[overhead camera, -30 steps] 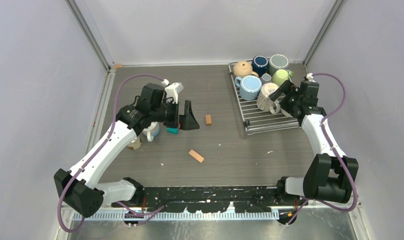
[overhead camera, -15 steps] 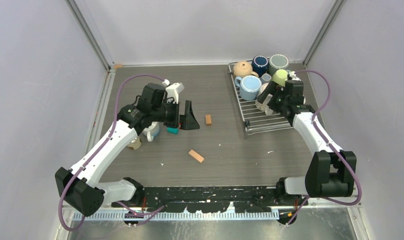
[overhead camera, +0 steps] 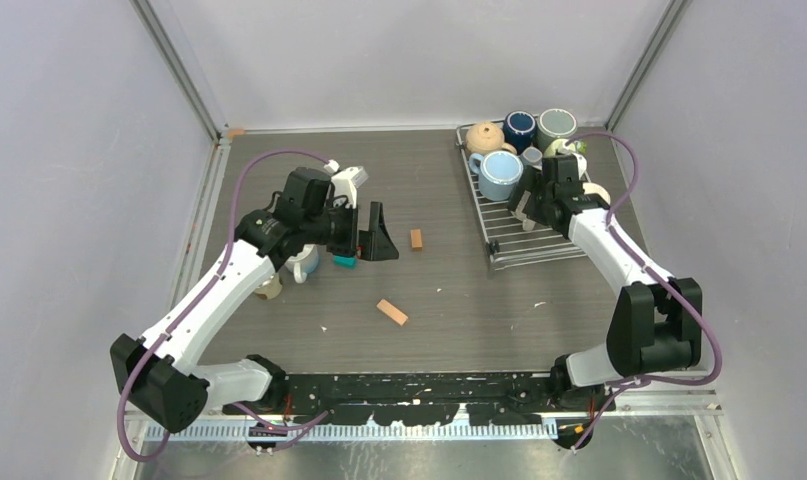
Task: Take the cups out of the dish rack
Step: Unload the cup from the dish rack.
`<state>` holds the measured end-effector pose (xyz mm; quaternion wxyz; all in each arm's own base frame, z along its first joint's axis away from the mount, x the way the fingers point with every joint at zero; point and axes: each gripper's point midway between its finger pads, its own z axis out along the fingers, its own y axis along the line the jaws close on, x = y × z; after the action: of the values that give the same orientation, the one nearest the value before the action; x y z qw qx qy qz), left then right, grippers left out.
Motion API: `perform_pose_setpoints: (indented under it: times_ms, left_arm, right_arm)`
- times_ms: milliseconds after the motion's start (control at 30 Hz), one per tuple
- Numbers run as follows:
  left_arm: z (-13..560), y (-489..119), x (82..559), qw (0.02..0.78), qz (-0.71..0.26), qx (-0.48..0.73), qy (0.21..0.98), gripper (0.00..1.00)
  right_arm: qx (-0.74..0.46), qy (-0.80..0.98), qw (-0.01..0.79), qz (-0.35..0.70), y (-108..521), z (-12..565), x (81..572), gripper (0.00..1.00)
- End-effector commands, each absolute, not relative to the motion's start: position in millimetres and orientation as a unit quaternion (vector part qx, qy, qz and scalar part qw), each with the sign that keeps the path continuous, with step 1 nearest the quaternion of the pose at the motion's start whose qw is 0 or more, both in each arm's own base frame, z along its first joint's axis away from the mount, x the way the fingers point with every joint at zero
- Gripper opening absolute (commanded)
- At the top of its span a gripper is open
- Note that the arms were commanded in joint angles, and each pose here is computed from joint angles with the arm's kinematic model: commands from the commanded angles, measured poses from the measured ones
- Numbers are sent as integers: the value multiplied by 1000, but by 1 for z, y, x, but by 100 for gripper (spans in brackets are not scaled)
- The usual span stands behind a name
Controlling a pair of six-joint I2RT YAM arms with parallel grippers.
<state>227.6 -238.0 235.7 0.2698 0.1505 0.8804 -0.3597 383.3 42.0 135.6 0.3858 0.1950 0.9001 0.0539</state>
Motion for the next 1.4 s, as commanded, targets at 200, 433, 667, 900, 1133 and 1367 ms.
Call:
perform_pose_setpoints:
  times_ms: [200,433,667,900,1133,1367]
  left_arm:
    - [237,-241,230,277,-363,156,876,100]
    - [235,-241,230,275,-362,156,877,100]
    - [233,-242,230,272,-362,155,878,100]
    - [232,-241,229,270,-360,155,879,100]
    - [231,-239,228,268,-356,154,882,100]
    - [229,-239,229,266,-354,153,883,100]
  right_arm:
    - [186,899,397,-11,23,136,394,84]
    - [170,893,417,-20,23,124,395,78]
    - [139,882,449,-37,30,118,399,72]
    - [125,875,465,-49,28,107,413,59]
    - [124,877,462,-47,31,99,418,55]
    - [124,880,456,-53,31,92,416,50]
